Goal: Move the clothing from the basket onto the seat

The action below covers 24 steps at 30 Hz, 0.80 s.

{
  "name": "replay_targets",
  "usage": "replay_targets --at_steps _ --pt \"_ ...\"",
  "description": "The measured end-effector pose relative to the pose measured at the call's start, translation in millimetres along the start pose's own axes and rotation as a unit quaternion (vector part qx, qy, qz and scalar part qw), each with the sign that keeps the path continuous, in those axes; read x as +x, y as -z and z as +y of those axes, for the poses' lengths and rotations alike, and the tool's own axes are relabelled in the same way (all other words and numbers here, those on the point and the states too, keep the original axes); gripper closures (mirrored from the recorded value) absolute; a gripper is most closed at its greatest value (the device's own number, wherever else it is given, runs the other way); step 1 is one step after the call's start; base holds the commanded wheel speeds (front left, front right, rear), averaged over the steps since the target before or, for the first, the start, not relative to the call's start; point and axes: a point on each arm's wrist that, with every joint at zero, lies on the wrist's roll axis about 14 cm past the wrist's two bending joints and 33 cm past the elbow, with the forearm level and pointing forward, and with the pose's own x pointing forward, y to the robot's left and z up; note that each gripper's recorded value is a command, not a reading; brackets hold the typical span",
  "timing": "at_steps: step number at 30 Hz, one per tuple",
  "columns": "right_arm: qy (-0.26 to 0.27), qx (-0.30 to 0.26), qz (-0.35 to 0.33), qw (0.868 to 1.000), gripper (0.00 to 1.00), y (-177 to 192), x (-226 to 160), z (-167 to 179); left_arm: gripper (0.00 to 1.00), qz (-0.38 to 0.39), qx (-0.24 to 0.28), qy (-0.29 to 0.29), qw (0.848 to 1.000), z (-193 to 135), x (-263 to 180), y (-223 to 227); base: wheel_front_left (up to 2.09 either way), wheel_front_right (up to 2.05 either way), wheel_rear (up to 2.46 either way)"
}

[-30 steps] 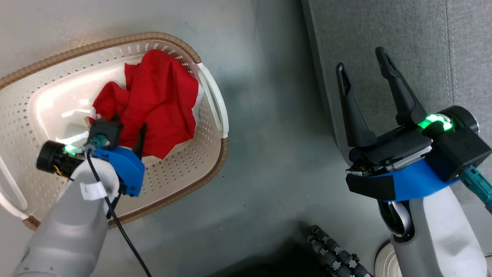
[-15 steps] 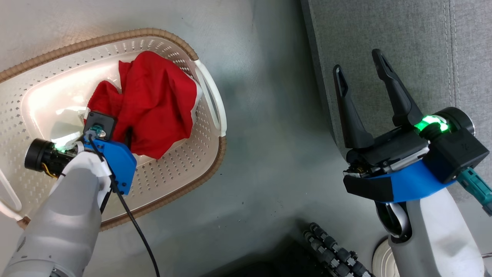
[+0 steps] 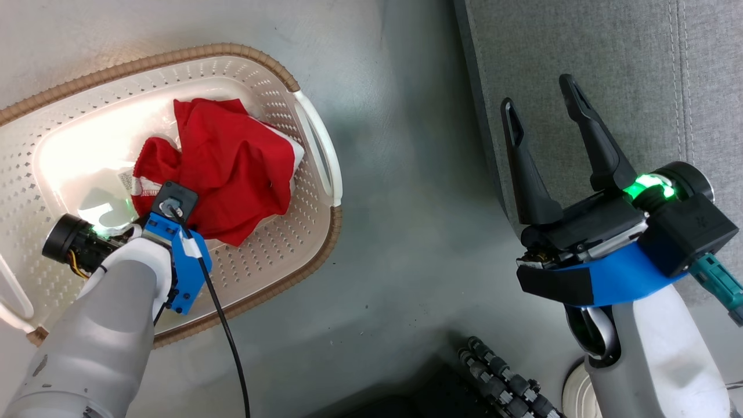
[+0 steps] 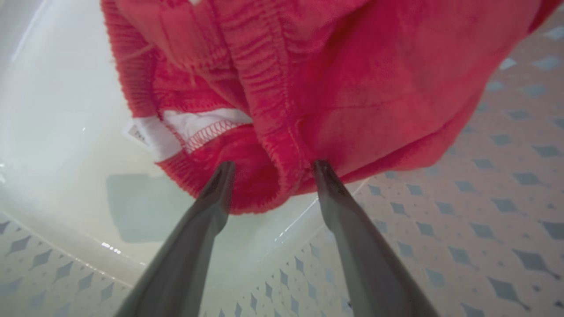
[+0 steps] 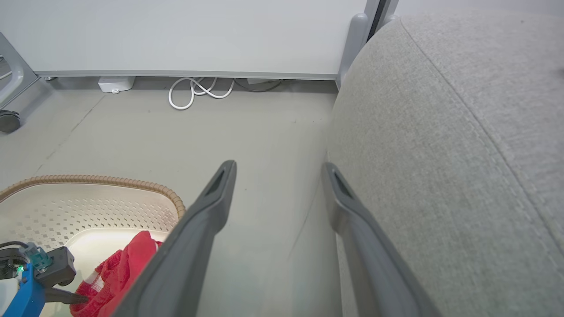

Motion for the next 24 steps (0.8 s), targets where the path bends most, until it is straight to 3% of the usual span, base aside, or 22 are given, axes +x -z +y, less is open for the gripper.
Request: replay_targets --at_steps 1,2,4,5,24 --pt "0.000 0.000 0.000 1.000 0.00 -0.3 0.1 0.2 0.45 0.001 0.002 0.000 1.000 0.0 0.0 0.1 0.00 0.00 0.00" --pt "-0.001 0.000 -0.001 1.000 0.00 -0.5 0.1 0.4 0.55 0.003 0.005 0.001 1.000 -0.5 0.0 0.6 0.00 0.00 0.00" --pt "-0.001 0.000 -0.001 1.000 0.00 -0.6 0.2 0.6 0.96 0.004 0.010 0.003 1.000 -1.7 0.2 1.1 0.00 0.00 0.00" --pt "-0.001 0.000 -0.001 1.000 0.00 -0.6 0.3 0.6 1.00 0.004 0.012 0.006 1.000 -2.8 0.2 1.2 0.00 0.00 0.00" --pt "-0.001 0.004 -0.010 1.000 0.00 -8.0 0.4 1.5 1.00 -0.026 0.008 0.004 1.000 -2.3 -8.7 -13.9 0.00 0.00 0.00"
